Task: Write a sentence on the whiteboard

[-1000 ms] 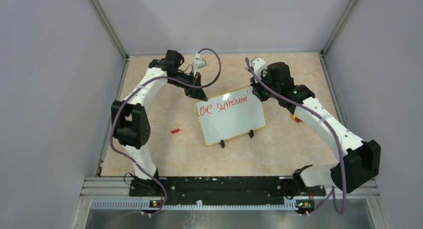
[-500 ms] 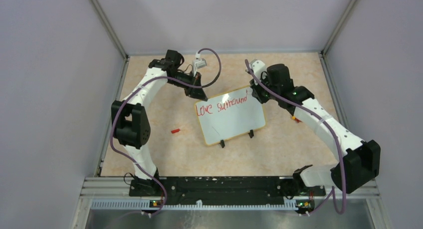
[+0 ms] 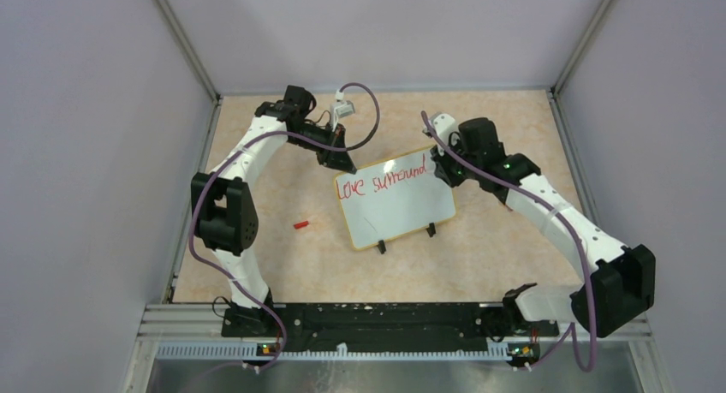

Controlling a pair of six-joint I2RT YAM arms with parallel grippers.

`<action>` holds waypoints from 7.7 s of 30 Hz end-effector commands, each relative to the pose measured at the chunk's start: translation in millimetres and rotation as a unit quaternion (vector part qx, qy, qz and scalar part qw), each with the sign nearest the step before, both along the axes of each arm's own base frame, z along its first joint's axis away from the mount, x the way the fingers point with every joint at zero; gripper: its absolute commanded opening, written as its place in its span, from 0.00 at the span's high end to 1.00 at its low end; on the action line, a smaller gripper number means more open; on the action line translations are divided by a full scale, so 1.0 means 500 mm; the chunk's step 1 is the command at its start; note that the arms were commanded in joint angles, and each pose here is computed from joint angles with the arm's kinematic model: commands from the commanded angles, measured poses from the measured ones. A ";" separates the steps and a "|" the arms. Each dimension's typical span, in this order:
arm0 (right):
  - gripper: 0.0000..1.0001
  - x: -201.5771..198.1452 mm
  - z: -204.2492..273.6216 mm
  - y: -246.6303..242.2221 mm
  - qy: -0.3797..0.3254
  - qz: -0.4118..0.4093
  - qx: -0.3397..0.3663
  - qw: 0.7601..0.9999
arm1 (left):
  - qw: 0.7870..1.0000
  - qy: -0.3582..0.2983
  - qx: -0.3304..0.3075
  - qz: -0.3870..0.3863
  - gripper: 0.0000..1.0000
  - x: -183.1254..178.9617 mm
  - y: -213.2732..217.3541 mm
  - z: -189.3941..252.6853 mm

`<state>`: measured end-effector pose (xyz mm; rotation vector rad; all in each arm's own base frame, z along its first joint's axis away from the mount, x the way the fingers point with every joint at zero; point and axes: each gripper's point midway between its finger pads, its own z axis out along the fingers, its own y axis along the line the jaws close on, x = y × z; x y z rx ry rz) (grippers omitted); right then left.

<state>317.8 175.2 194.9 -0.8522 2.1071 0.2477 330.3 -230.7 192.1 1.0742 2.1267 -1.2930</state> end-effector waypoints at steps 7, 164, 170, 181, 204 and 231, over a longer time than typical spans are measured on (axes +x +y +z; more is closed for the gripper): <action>1.00 -0.019 0.083 -0.006 -0.022 0.007 0.023 0.999 | 1.000 -0.011 0.008 -0.010 0.98 -0.015 -0.009 0.000; 1.00 -0.189 -0.055 0.327 -0.041 0.255 0.031 0.965 | 0.999 0.032 -0.005 0.029 1.00 -0.052 0.049 -0.018; 1.00 -0.179 -0.064 0.328 -0.045 0.246 0.028 0.968 | 0.999 0.031 -0.005 0.028 1.00 -0.053 0.049 -0.018; 1.00 -0.161 -0.068 0.307 -0.051 0.211 0.013 0.976 | 0.999 0.032 -0.004 0.028 1.00 -0.052 0.049 -0.020; 1.00 -0.175 -0.106 0.270 -0.025 0.213 0.002 0.977 | 0.999 0.030 0.000 0.031 1.00 -0.049 0.051 -0.021; 1.00 -0.107 -0.021 0.256 -0.053 0.163 0.027 0.985 | 0.999 0.028 0.001 0.032 1.00 -0.047 0.051 -0.021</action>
